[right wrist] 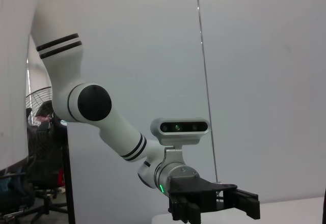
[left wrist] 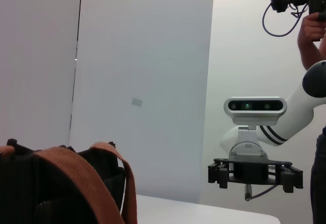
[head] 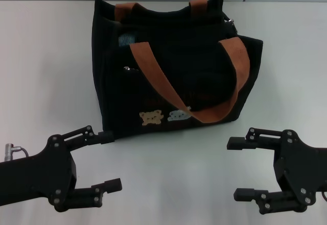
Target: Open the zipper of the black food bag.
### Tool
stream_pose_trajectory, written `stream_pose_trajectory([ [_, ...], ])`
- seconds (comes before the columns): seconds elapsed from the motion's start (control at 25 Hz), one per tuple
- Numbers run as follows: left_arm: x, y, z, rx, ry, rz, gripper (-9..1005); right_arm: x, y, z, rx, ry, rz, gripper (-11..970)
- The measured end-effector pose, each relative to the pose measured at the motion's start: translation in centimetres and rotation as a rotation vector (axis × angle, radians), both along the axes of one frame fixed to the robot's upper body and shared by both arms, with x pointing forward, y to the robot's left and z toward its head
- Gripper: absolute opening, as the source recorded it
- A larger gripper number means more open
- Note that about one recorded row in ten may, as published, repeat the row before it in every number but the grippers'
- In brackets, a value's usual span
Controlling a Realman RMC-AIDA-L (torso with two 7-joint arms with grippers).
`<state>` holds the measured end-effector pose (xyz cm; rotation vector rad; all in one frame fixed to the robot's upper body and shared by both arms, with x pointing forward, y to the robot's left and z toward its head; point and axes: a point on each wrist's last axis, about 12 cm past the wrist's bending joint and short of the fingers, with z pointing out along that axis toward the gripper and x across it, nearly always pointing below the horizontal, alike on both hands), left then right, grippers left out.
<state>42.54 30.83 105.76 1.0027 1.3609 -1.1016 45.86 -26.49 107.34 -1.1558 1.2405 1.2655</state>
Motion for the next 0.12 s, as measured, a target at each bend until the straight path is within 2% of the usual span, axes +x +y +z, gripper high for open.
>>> stream_pose_trajectory([
  [0.12,0.01,-0.04,0.0,-0.001,0.0,-0.001,832,-0.13,0.0,-0.08,0.005,0.002,-0.007,760],
])
